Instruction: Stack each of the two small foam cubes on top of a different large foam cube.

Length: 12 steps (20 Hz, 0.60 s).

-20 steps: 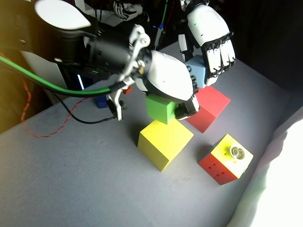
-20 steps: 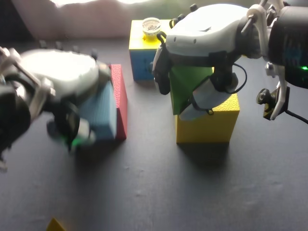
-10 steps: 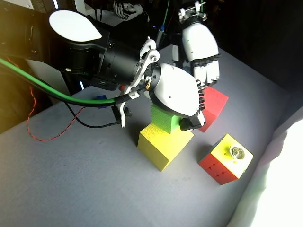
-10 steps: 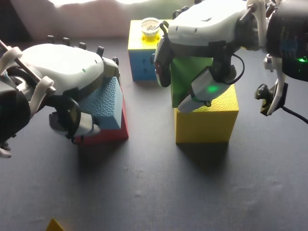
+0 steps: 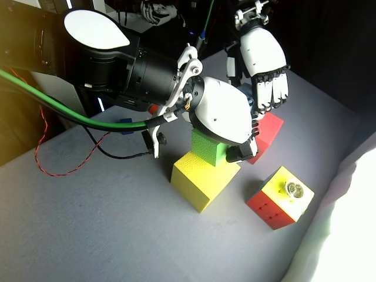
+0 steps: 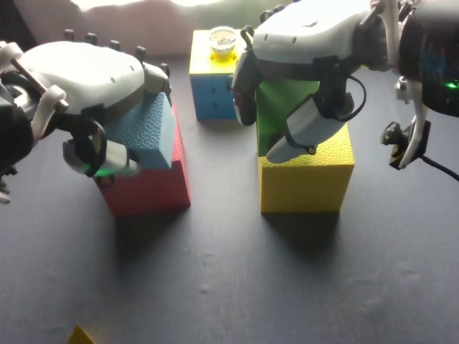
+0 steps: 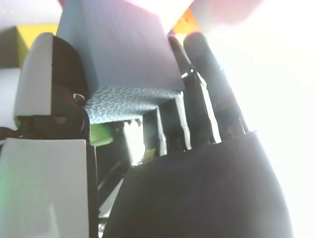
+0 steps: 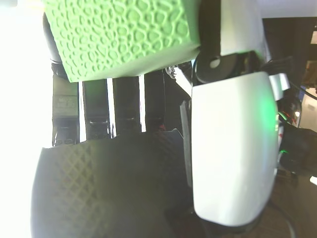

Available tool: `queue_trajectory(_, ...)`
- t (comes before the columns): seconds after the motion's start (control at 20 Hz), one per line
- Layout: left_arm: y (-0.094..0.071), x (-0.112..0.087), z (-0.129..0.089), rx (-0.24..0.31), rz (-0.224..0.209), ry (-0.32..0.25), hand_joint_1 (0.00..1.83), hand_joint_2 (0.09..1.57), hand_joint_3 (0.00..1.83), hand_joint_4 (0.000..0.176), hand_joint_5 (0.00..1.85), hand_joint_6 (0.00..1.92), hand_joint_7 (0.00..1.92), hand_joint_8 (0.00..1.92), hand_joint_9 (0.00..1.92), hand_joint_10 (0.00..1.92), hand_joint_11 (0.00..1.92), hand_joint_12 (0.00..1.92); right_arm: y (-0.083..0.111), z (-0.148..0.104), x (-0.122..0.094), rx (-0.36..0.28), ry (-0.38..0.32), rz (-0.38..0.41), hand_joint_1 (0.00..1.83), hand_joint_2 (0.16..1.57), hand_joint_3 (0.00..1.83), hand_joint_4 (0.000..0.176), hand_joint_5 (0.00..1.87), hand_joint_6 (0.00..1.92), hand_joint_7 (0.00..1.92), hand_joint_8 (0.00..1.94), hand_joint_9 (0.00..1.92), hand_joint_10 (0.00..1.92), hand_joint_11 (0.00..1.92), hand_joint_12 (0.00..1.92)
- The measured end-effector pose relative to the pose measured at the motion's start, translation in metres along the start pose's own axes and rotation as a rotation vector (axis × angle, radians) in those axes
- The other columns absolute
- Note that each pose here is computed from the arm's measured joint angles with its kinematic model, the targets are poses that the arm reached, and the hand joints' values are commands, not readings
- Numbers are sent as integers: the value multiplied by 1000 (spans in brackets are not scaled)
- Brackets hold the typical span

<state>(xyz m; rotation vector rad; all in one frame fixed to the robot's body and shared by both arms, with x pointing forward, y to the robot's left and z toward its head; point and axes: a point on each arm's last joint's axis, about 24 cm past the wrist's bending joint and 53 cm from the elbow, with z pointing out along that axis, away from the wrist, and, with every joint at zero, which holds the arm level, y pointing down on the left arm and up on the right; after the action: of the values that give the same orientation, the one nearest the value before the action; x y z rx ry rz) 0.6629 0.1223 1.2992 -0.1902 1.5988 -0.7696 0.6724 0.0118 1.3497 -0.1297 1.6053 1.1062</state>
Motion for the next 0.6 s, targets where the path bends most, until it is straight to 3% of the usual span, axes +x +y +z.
queue_trajectory(0.1, 1, -1, 3, 8, -5, 4, 1175, 1264, 2, 0, 733, 1198, 709, 1632, 533, 1466, 321, 1629, -2, 0, -1, 6, -3, 14, 1235, 1107, 2, 0, 1006, 831, 1002, 1111, 869, 942, 548, 1462)
queue_trajectory(0.2, 2, -3, 5, 14, 2, 1, 1180, 1257, 0, 0, 738, 1184, 728, 1606, 542, 1460, 314, 1643, -5, 2, -3, 13, -8, 23, 1237, 1111, 0, 0, 1026, 783, 975, 1166, 849, 952, 569, 1441)
queue_trajectory(0.3, 4, -5, 7, 16, -4, 1, 1176, 1256, 0, 0, 756, 1174, 718, 1607, 554, 1455, 337, 1640, -9, 4, -5, 22, -13, 38, 1241, 1108, 0, 0, 1004, 816, 1008, 1118, 866, 960, 576, 1442)
queue_trajectory(0.4, 4, -7, 11, 22, 8, -2, 1165, 1275, 2, 0, 717, 1227, 693, 1650, 529, 1481, 314, 1674, -21, 6, -8, 38, -16, 110, 1234, 1108, 1, 0, 993, 852, 1010, 1098, 879, 997, 607, 1426)
queue_trajectory(0.5, 6, -7, 12, 24, 10, 1, 1180, 1257, 0, 0, 749, 1174, 723, 1610, 561, 1456, 341, 1645, -24, 6, -6, 42, -13, 113, 1251, 1092, 0, 0, 1005, 810, 1070, 1019, 917, 958, 640, 1410)
queue_trajectory(0.6, 7, -11, 16, 25, 21, -9, 1179, 1259, 1, 0, 734, 1189, 729, 1608, 556, 1443, 317, 1646, -24, 7, -5, 42, -9, 115, 1252, 1106, 0, 0, 967, 848, 1050, 1069, 914, 922, 631, 1419)
